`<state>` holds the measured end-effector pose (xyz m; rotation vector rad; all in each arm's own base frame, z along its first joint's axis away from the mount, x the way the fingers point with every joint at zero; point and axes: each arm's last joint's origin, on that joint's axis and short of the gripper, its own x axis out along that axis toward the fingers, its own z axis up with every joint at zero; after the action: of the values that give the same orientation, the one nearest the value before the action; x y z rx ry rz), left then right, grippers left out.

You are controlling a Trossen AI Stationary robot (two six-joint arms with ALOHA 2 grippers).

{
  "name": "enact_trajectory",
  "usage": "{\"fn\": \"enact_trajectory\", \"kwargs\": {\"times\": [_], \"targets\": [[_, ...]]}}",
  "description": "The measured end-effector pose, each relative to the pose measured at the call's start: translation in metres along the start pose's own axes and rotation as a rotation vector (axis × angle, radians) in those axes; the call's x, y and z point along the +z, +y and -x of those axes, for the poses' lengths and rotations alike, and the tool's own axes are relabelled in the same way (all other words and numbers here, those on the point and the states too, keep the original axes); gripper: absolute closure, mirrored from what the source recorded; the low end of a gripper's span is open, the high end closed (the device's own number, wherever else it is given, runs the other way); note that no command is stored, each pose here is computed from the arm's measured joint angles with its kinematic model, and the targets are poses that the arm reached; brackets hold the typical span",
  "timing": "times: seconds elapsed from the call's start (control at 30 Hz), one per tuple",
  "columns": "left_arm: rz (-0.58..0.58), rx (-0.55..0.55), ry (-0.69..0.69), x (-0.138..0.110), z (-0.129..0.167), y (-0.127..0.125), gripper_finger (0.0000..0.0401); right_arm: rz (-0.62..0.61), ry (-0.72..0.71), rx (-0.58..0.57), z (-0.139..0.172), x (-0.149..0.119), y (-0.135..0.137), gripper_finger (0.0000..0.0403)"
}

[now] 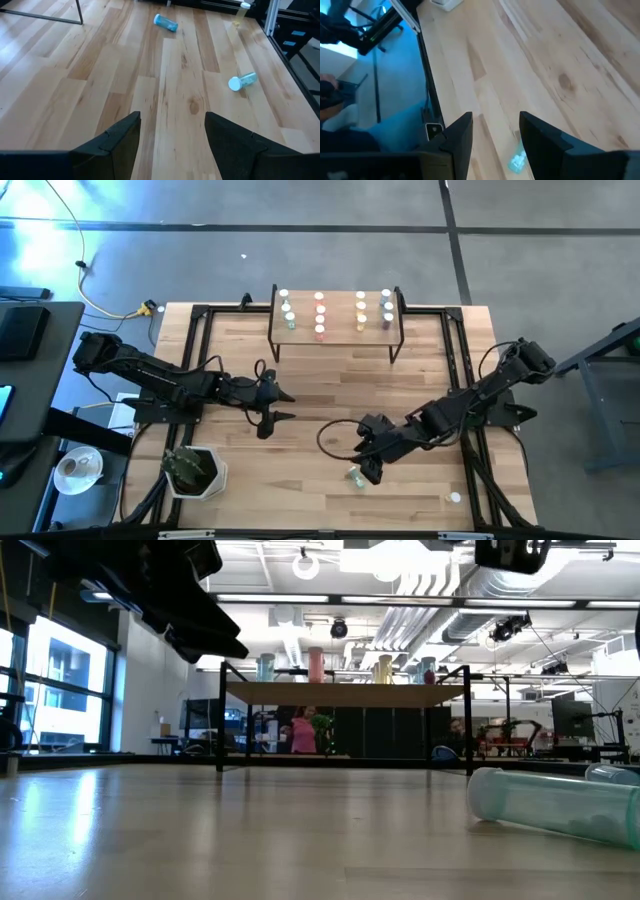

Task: Pick and place medicine bottles onto shelf by color
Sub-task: Align the green pill bottle with the green pill bottle

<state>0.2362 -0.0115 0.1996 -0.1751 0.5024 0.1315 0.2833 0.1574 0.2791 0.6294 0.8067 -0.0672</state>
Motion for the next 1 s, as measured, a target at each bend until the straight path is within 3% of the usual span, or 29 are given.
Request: {"fn": "enact_trajectory", "kwargs": {"times": [0.17, 0.3, 0.7, 1.0], "targets": [[-0.001, 0.001, 0.004, 0.0, 0.0, 0.0, 0.019, 0.073, 0.098, -0.179, -0.002, 0.008, 0.01, 0.025], [-0.001, 0.001, 0.004, 0.0, 0.0, 0.0, 0.019, 0.061, 0.182, -0.313, -0.017, 0.005, 0.012, 0.025], [-0.001, 0.002, 0.006, -0.001, 0.0, 0.0, 0.019, 0.001, 0.388, -0.319, -0.067, -0.015, 0.013, 0.0249], [-0.001, 0.002, 0.006, -0.001, 0.0, 0.0, 0.019, -0.07, 0.337, -0.324, -0.071, -0.014, 0.015, 0.0249]]}}
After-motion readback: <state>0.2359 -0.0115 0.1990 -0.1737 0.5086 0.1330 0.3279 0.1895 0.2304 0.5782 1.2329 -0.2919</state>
